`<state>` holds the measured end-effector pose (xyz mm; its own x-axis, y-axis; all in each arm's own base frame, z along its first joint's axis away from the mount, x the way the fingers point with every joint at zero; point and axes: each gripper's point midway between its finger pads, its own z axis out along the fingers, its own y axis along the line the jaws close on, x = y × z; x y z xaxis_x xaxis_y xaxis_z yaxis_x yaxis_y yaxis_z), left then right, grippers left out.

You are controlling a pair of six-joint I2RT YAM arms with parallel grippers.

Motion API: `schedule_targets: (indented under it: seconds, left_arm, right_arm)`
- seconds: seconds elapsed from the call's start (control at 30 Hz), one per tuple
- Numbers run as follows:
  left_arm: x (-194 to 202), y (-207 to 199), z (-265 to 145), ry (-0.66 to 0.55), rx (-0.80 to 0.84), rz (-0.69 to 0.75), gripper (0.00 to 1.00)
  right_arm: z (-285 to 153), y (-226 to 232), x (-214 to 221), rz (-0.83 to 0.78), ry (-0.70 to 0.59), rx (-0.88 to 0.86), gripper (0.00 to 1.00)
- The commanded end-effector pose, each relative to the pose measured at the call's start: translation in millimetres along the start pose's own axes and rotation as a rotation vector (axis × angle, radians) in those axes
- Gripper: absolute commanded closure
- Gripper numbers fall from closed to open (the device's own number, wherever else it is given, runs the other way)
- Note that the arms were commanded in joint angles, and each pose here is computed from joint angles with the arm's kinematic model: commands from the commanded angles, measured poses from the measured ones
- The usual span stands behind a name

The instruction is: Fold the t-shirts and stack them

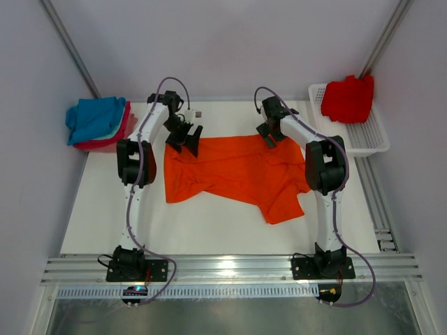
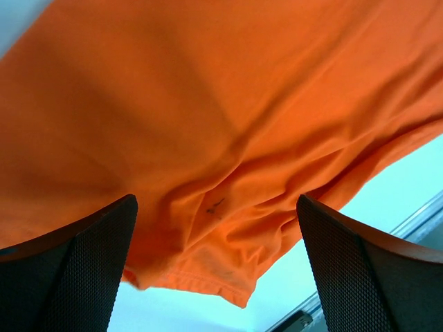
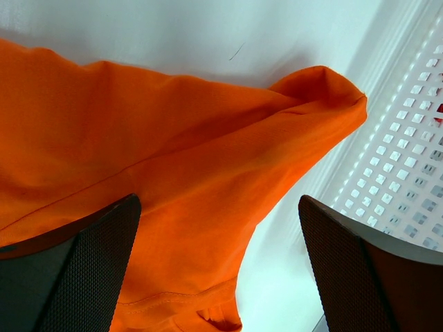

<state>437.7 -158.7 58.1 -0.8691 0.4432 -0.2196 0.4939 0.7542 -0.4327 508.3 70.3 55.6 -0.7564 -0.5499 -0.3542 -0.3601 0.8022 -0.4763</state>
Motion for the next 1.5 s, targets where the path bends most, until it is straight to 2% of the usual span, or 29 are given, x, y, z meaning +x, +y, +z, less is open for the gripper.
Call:
schedule_targets:
  seconds: [0.0, 0.17, 0.47, 0.53, 0.63, 0.8, 0.93, 1.13, 1.47]
  left_arm:
    - [31, -12, -56, 0.08, -0.116, -0.039, 0.01]
    - [54, -13, -68, 0.144, -0.172, -0.064, 0.01]
    - [84, -28, -72, 0.266, -0.088, -0.039, 0.01]
    - [79, -30, -72, 0.24, -0.075, -0.029, 0.01]
    - [53, -34, -70, 0.13, -0.044, 0.013, 0.01]
    - [31, -38, -58, 0.087, 0.031, 0.006, 0.01]
    - [42, -40, -48, 0.141, 0.08, 0.006, 0.01]
    - [62, -40, -54, 0.2, 0.061, 0.037, 0.01]
    - [92, -25, -68, 0.309, -0.06, 0.137, 0.01]
  right_arm:
    - [-14, -8, -10, 0.022, -0.035, 0.016, 0.01]
    - [-12, -6, -11, 0.023, -0.03, 0.003, 0.01]
    - [-10, -6, -12, 0.014, -0.03, 0.005, 0.01]
    - [-10, -7, -13, 0.018, -0.032, 0.005, 0.01]
    - [-11, -6, -16, 0.027, -0.037, 0.001, 0.01]
    - [-10, -3, -13, 0.032, -0.027, -0.009, 0.01]
    - [-12, -5, -10, 0.024, -0.025, 0.0, 0.01]
    - [-12, -3, -6, 0.021, -0.018, -0.008, 0.01]
    - [-7, 4, -1, 0.023, 0.004, -0.029, 0.01]
